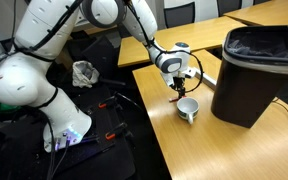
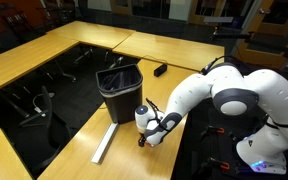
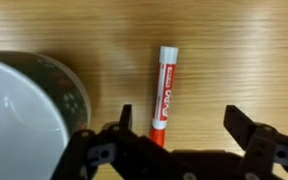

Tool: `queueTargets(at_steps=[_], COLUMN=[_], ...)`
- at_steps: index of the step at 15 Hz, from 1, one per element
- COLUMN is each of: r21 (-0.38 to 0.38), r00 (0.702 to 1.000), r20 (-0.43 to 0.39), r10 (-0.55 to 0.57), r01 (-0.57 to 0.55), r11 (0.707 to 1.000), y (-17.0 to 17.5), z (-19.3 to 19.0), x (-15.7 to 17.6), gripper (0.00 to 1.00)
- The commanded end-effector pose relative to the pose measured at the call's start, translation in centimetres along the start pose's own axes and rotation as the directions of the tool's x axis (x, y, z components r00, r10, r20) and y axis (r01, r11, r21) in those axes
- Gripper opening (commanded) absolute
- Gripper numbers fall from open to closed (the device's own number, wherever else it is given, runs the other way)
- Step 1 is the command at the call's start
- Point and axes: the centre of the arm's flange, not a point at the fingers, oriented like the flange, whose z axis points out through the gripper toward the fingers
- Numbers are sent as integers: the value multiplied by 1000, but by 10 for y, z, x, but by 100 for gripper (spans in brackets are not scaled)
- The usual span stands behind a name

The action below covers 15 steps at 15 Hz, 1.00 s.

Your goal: Put the red marker inside the white and green mug

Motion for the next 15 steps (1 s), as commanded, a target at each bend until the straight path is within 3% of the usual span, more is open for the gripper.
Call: queueTargets(at_steps=[1,4,8,9,11,15], r21=[6,-7,-9,-1,4,-66], r00=[999,998,998,997,997,997], r20=[31,40,46,48,40,63], r10=[-31,-40,-46,-55,-71,-53], r01=[30,40,46,55,71,58], r11=[1000,999,999,998,997,996], y=[-3,-4,0,0,-1,-2], z=[17,30,38,39,36,28], x=[21,27,33,34,35,32], gripper=[92,87,60,46,30,1])
